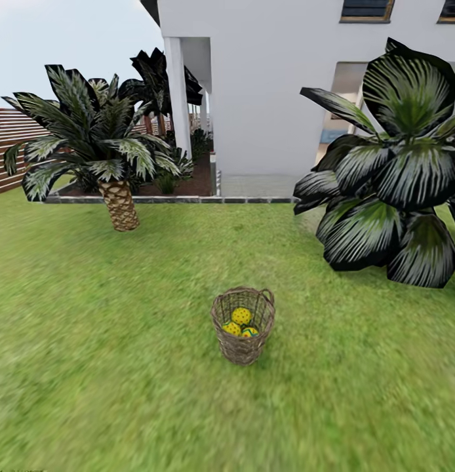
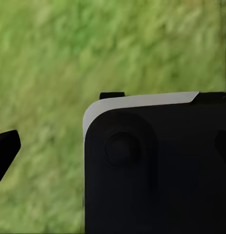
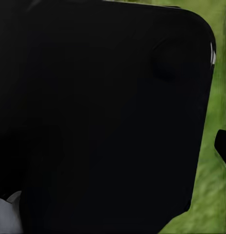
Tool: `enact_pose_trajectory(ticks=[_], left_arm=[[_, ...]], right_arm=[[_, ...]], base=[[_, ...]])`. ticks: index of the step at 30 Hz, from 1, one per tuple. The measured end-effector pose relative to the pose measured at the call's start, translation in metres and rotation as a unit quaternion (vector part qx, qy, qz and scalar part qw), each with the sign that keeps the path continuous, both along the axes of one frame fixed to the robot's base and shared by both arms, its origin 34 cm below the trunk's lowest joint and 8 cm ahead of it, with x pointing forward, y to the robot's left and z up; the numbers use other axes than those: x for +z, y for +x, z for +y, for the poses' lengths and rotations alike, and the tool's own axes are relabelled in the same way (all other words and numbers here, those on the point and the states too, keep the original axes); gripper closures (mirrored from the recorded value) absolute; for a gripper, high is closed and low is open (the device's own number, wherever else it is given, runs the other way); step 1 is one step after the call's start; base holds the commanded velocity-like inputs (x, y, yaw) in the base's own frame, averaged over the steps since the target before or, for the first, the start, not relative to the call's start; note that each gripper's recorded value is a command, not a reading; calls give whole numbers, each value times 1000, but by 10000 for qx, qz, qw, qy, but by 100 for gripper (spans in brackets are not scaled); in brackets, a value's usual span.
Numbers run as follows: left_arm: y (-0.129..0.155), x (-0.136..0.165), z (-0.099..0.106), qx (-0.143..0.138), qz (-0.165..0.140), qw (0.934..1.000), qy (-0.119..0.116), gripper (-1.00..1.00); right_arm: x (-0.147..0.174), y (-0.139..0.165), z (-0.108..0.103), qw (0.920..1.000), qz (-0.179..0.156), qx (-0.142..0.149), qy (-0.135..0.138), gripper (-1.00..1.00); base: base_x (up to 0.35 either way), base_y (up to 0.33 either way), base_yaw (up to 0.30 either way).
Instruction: Take the three Easter eggs out of the wicker basket on the lawn in the garden, then place them on the lawn next to a single tree (choose any tree) so that all three eggs are next to the same tree and none are left in the basket.
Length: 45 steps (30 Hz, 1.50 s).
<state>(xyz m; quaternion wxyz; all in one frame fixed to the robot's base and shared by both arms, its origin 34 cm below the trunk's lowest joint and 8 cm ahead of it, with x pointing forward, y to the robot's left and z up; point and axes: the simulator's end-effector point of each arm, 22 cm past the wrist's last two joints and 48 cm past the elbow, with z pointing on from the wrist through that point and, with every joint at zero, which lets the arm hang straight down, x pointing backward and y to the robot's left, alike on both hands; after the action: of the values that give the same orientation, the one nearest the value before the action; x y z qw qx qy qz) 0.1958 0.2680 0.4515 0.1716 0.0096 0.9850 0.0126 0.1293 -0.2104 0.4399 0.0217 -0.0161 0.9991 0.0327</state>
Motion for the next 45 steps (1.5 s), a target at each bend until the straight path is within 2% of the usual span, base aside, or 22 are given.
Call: enact_pose_trajectory(ticks=[8,35,45], left_arm=[[0,0,0,0,4,10000,-1,-100],[0,0,0,-1,6,10000,-3,-100],[-2,0,0,-1,23,10000,-1,-100]], right_arm=[[0,-1,3,10000,10,40,28,-100],[0,-1,1,10000,21,-60,-10,-100],[0,-3,3,10000,45,-53,-2,-100]], base=[[245,-211,211],[236,-224,9],[149,-194,182]])
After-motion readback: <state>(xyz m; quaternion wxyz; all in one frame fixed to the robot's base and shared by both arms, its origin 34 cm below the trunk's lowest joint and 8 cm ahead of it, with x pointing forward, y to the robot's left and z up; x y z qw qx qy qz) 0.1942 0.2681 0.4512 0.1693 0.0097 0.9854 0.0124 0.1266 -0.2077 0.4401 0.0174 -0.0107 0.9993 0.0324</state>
